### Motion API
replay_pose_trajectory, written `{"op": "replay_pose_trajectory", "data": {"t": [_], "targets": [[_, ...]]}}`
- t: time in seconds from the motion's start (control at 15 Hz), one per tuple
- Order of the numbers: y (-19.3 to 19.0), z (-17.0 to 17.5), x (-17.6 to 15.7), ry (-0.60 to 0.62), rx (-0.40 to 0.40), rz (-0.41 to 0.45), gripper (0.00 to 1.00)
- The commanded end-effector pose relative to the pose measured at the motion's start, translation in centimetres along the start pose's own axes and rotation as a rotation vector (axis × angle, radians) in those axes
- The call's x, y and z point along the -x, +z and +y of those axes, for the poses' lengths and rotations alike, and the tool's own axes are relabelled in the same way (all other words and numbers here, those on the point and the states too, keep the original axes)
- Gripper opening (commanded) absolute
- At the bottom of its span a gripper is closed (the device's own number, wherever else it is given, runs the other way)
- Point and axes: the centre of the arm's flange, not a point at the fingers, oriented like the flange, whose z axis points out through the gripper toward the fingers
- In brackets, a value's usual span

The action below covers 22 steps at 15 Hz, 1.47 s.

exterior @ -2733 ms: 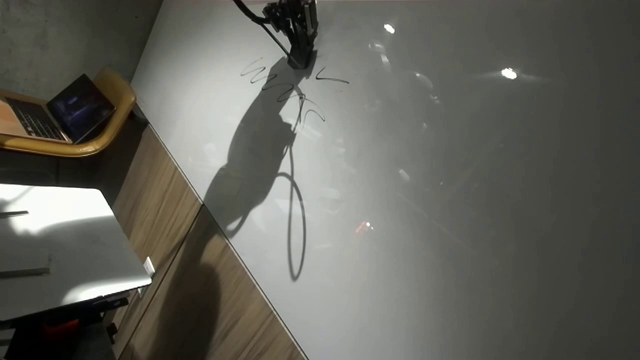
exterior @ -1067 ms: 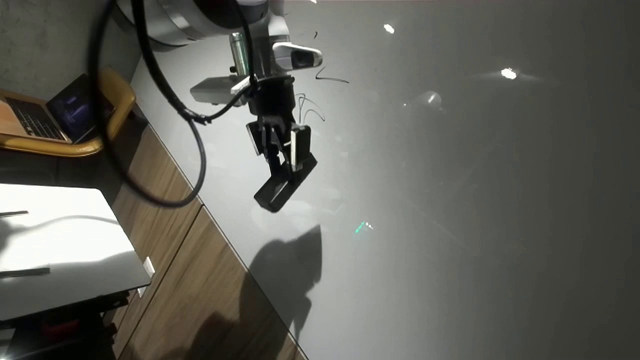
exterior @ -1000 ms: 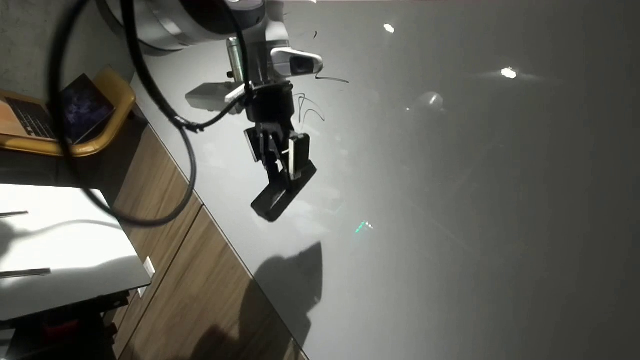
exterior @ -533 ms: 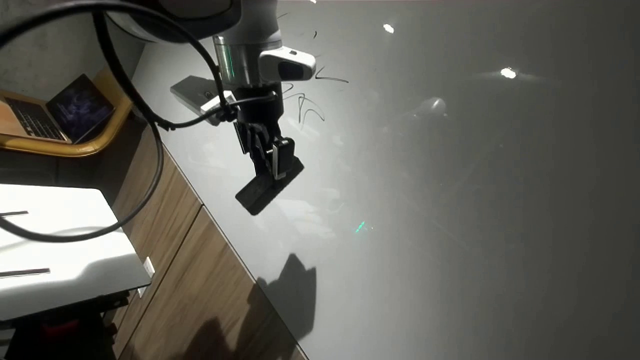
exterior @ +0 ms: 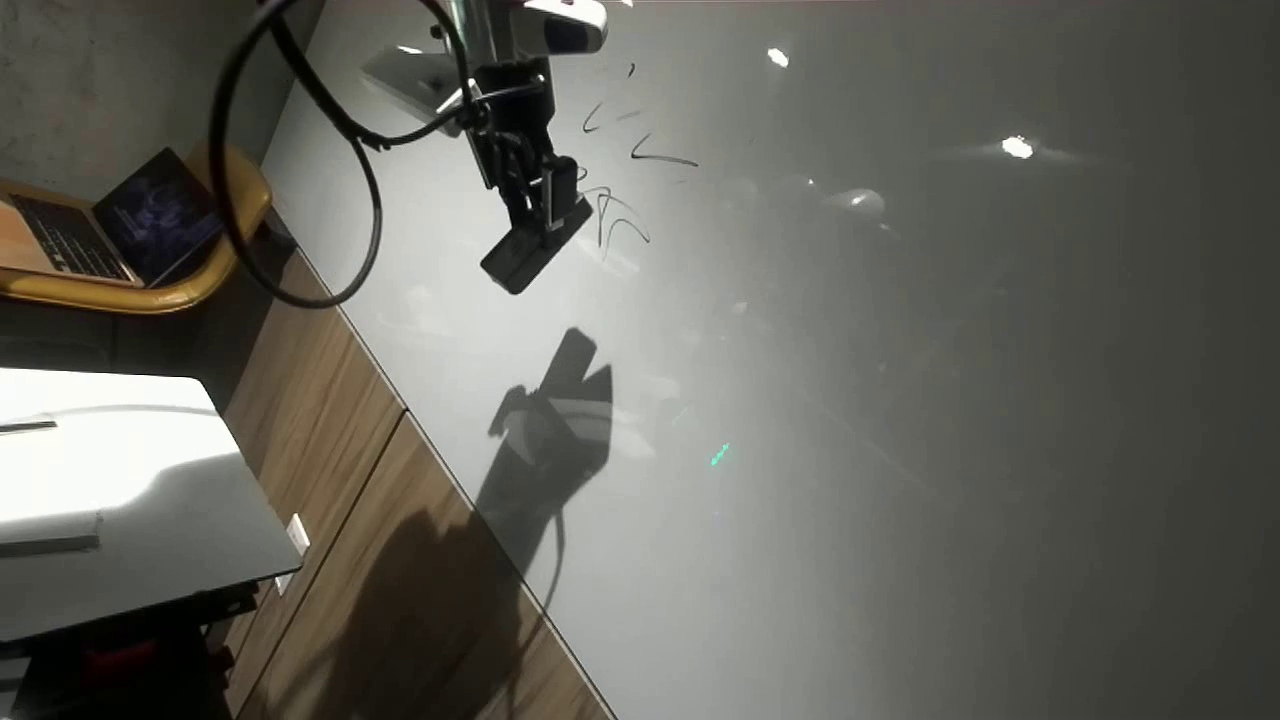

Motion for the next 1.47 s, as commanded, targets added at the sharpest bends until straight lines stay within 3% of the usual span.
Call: {"op": "replay_pose_trajectory", "data": {"t": [0.0, 0.33, 0.73, 0.93, 1.27, 1.4], "targets": [[1.3, -0.7, -5.3, 0.014, 0.007, 0.056, 0.29], [2.1, -1.0, -8.3, 0.028, 0.011, 0.095, 0.29], [6.2, -1.5, -13.3, 0.049, 0.007, 0.135, 0.29], [6.7, -2.5, -13.6, 0.057, -0.001, 0.125, 0.29], [5.1, -7.0, -13.7, 0.080, -0.056, 0.112, 0.29], [3.7, -10.3, -14.5, 0.081, -0.087, 0.111, 0.29]]}}
